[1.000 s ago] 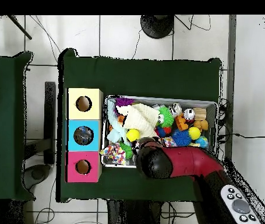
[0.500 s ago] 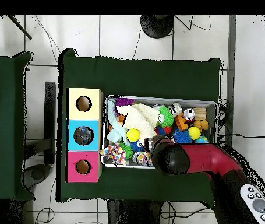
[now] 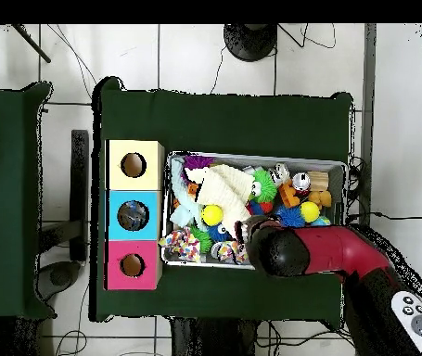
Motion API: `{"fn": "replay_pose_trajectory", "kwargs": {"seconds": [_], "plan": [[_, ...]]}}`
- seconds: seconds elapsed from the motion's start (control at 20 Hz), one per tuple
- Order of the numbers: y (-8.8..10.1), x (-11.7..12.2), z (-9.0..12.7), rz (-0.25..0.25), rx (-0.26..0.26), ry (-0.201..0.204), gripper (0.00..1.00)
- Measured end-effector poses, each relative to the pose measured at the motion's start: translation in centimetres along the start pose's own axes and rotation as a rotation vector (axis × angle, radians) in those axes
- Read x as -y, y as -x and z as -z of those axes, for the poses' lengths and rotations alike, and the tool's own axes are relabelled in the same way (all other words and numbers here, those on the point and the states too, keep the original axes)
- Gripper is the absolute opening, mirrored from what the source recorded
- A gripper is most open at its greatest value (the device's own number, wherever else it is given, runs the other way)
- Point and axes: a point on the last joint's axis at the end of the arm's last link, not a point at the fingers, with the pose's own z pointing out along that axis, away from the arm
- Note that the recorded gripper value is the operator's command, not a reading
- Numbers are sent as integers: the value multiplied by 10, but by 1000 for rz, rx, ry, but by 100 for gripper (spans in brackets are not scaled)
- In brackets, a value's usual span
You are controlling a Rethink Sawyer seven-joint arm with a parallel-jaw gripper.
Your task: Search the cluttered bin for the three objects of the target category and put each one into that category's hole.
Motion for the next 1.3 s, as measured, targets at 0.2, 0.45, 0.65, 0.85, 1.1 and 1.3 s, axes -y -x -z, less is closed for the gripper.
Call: {"fn": "replay_pose_trajectory", "kwargs": {"seconds": [0.2,0.45,0.65,0.85,1.1,1.3], "plan": [[5,13,-4,20,15,-8,100],[11,29,-8,29,27,-14,100],[16,41,-12,38,30,-29,100],[18,53,-16,54,23,-54,100],[21,69,-17,88,17,-91,100],[22,79,-17,131,9,-114,100]]}}
